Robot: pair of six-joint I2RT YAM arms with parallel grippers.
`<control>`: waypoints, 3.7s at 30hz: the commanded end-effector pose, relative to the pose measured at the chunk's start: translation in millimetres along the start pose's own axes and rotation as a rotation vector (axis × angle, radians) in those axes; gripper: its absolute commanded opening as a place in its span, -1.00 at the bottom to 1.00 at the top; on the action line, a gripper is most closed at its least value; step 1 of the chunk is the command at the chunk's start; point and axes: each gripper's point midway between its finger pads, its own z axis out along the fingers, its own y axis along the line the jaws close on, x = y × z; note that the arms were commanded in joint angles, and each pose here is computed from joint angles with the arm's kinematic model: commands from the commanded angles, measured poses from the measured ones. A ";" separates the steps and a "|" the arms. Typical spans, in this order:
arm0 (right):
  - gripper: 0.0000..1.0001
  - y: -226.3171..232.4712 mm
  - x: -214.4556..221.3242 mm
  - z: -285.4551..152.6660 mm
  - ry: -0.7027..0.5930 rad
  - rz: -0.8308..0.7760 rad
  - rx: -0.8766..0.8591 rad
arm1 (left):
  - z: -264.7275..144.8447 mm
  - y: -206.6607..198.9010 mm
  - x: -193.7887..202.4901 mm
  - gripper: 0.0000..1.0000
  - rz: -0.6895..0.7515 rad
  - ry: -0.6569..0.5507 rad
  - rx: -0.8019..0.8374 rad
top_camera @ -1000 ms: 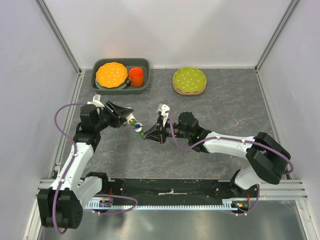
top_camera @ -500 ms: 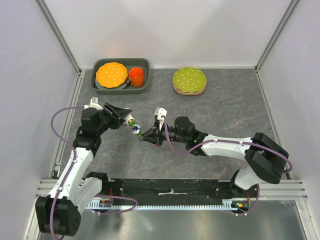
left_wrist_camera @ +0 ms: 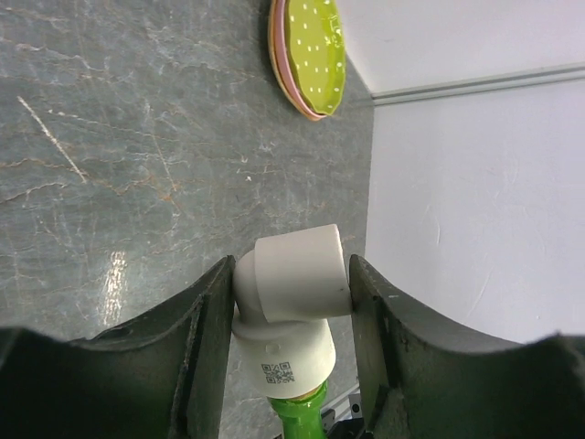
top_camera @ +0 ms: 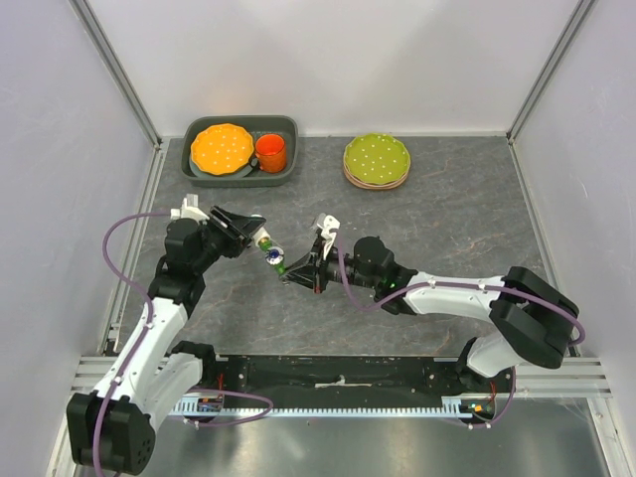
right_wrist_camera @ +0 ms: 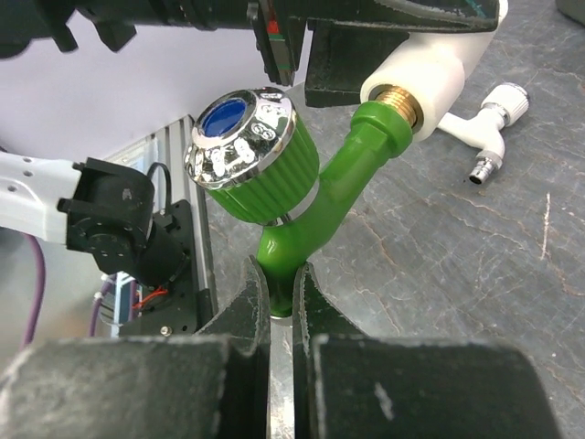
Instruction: Install the water faucets
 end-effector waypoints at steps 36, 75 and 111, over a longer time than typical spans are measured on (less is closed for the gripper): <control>-1.00 -16.9 -44.7 -22.4 -0.506 0.653 -0.113 | -26.2 -52.9 28.7 -0.97 -0.096 0.058 0.372; -0.81 -141.8 127.6 -111.4 1.147 -0.218 0.753 | -77.8 6.0 -58.2 -0.97 0.506 -0.335 -0.222; 0.26 -141.5 164.8 -96.7 1.089 -0.285 0.688 | -79.8 19.4 -55.2 -0.97 0.498 -0.340 -0.237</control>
